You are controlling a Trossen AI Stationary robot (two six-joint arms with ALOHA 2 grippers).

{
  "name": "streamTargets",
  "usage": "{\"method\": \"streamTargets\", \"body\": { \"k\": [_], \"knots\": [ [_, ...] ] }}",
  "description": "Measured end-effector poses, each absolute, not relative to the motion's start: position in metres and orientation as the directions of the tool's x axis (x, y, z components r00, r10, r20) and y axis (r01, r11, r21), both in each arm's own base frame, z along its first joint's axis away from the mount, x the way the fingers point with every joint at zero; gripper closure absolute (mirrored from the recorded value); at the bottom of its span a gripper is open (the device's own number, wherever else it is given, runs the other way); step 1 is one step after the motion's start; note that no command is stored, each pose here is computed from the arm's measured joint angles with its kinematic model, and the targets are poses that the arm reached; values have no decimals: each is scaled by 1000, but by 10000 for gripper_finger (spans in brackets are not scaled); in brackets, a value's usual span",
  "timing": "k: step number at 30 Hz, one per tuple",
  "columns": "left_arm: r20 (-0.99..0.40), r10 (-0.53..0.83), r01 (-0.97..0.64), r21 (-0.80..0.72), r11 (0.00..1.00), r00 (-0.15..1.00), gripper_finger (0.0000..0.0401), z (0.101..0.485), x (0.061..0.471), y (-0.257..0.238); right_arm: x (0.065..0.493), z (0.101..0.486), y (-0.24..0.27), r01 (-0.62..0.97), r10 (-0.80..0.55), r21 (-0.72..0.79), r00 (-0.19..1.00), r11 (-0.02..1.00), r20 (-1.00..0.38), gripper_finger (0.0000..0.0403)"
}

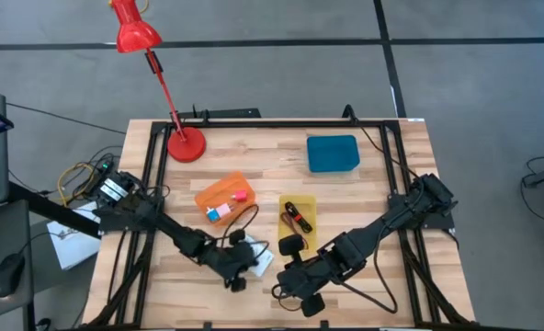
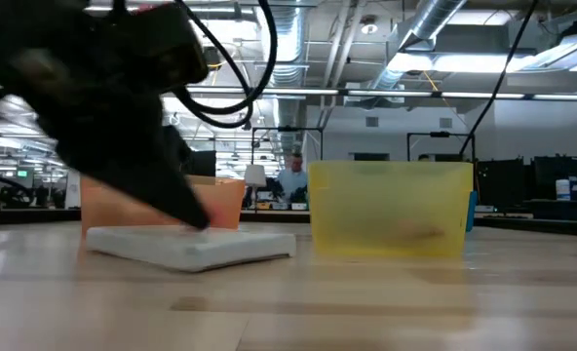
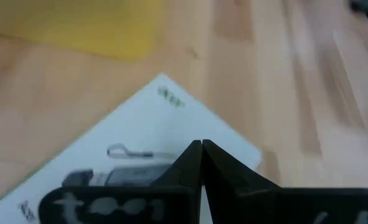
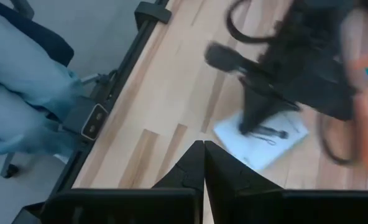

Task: Pick and place items into bin
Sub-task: Put the white card reader box into the blue bin

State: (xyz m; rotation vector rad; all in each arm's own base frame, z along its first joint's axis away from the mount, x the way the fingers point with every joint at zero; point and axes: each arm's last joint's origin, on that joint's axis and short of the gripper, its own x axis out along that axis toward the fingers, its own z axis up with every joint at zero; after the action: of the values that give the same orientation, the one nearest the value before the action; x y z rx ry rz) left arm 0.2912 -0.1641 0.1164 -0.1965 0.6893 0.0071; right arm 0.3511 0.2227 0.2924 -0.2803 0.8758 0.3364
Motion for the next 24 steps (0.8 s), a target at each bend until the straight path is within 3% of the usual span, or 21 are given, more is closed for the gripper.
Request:
{"method": "streamTargets", "body": {
  "k": [7,14,19,24],
  "knots": [
    [-591,-2,-217,-299,929,806,401,125,304,-155,350,292,224,-403,174,-103,594,909,-786,398],
    [-641,33,-173,-157,972,767,401,133,308,-161,351,290,225,-395,169,-100,591,913,-789,398],
    [-771,121,-230,-33,973,625,401,135,297,-160,367,245,237,-410,125,-125,531,904,-838,379],
    [-752,220,-290,40,956,621,401,154,282,-158,377,203,242,-458,55,-172,440,872,-896,342]
  ]
}}
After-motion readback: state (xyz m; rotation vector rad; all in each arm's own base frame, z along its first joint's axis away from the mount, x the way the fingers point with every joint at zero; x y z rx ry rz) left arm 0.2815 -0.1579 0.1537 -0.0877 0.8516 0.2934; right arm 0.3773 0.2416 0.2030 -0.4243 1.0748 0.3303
